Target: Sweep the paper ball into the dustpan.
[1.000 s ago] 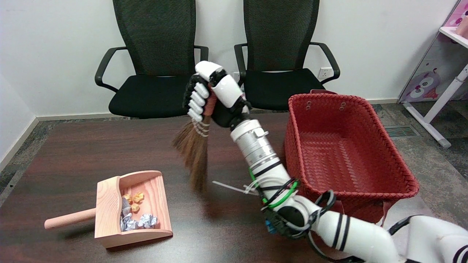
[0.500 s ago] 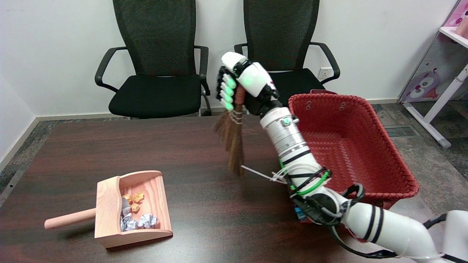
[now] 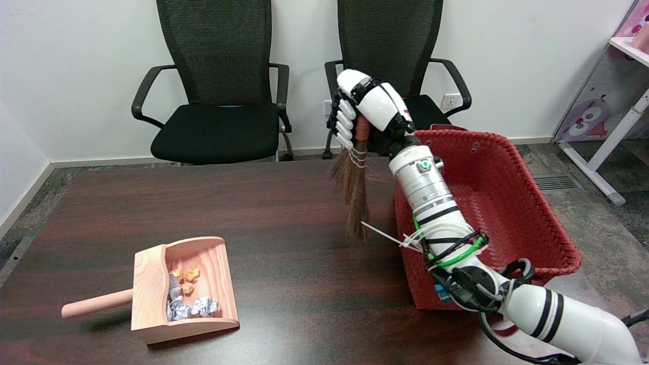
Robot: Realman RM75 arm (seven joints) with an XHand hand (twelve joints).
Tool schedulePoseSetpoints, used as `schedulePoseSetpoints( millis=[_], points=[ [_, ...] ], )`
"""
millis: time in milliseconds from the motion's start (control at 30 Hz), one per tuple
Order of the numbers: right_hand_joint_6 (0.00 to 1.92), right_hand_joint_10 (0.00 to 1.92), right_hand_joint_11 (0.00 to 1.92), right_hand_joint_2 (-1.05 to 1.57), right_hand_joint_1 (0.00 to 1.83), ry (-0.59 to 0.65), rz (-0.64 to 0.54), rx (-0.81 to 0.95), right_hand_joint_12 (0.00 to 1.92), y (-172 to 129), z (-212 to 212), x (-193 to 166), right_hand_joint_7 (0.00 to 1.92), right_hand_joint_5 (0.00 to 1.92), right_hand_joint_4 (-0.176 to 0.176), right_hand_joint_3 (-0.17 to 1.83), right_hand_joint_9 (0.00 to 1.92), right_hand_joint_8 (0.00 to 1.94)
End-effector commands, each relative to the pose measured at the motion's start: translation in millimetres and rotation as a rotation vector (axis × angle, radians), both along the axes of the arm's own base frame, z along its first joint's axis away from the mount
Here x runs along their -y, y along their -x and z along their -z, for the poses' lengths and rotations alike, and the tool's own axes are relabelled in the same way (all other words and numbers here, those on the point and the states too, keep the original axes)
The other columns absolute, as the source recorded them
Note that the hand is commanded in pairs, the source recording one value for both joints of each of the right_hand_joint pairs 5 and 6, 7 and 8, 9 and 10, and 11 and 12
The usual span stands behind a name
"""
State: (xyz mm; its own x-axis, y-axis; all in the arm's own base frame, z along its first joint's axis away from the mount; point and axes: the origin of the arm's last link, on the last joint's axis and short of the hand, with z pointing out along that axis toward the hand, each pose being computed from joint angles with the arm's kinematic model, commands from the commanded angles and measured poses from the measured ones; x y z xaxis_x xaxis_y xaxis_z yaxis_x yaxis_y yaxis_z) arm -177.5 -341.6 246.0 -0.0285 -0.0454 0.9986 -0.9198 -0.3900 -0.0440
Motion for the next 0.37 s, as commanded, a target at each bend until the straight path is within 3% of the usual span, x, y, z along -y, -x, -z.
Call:
schedulePoseSetpoints(
  millis=[33,200,367],
  points=[
    [1.92,1.92,1.92,1.57,0.70,0.042,0.007,-0.039,1.92,-3,-14,-5,1.92,1.92,0.019,1.83,1.92,1.92],
    [1.92,1.92,1.92,1.57,0.70,0.043,0.001,-0.037,1.92,-5,-14,-5,1.92,1.92,0.020,1.83,1.92,1.92],
    [1.92,1.92,1.92,1.57,0.70,0.022,-0.101,0.003,1.92,-45,-14,-9,1.92,1.92,0.021,1.83,1.92,1.92]
  ],
)
